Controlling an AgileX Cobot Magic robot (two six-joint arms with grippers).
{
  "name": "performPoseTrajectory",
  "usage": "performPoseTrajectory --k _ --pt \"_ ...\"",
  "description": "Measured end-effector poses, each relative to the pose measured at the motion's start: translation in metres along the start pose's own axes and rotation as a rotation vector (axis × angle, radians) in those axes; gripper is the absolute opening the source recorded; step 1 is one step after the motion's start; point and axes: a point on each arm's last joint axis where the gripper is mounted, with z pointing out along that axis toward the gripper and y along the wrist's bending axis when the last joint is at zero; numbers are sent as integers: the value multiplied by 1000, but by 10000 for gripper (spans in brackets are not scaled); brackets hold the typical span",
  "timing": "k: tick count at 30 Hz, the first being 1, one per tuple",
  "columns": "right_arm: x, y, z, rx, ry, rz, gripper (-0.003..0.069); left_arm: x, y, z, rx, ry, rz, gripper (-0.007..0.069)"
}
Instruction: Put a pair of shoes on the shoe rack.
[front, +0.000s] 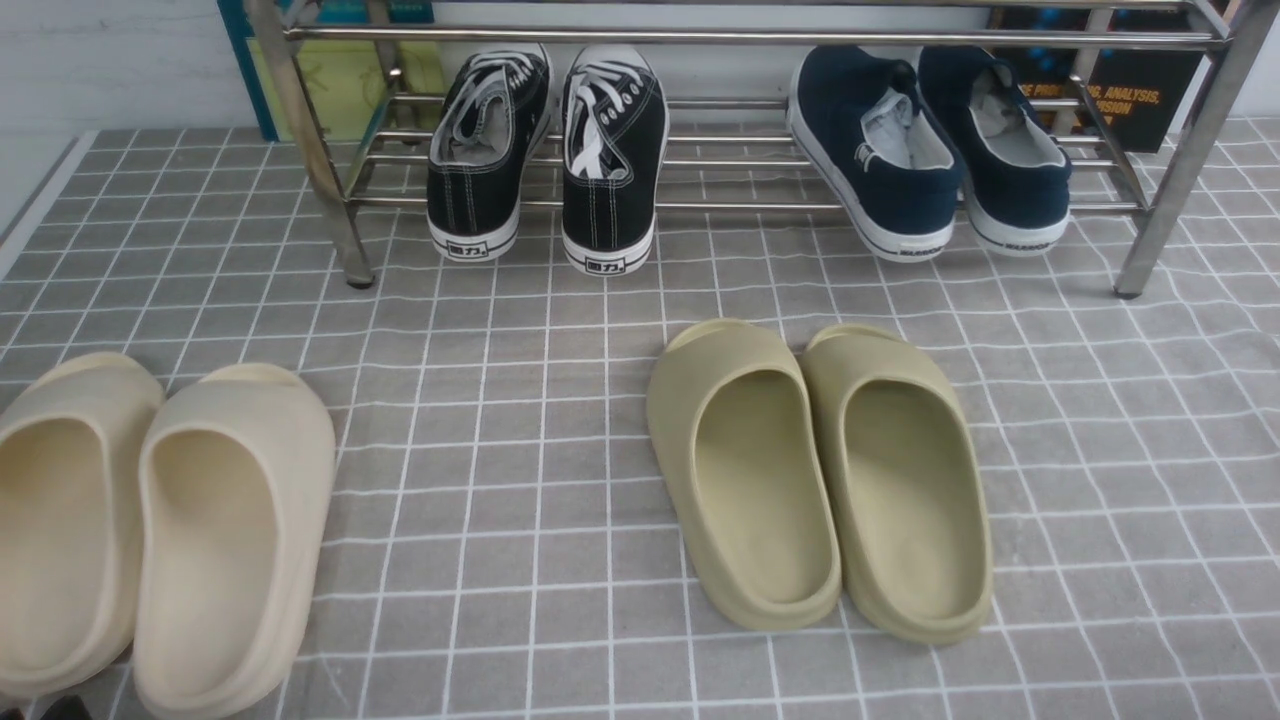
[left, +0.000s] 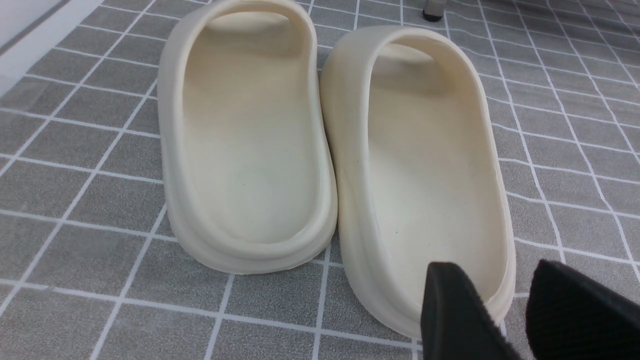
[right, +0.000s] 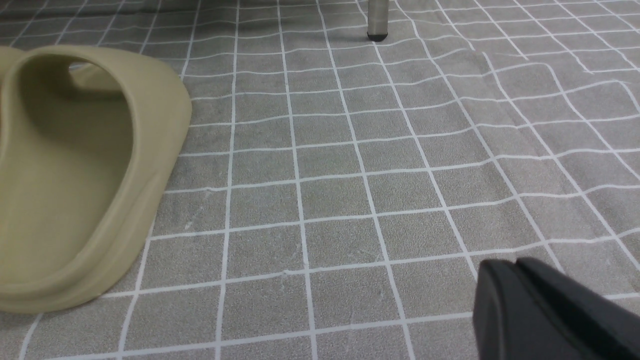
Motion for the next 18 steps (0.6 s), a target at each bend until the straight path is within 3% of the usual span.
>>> performPoseTrajectory --k 18 --pt "0 0 0 0 0 -7 67 0 0 0 0 0 0 239"
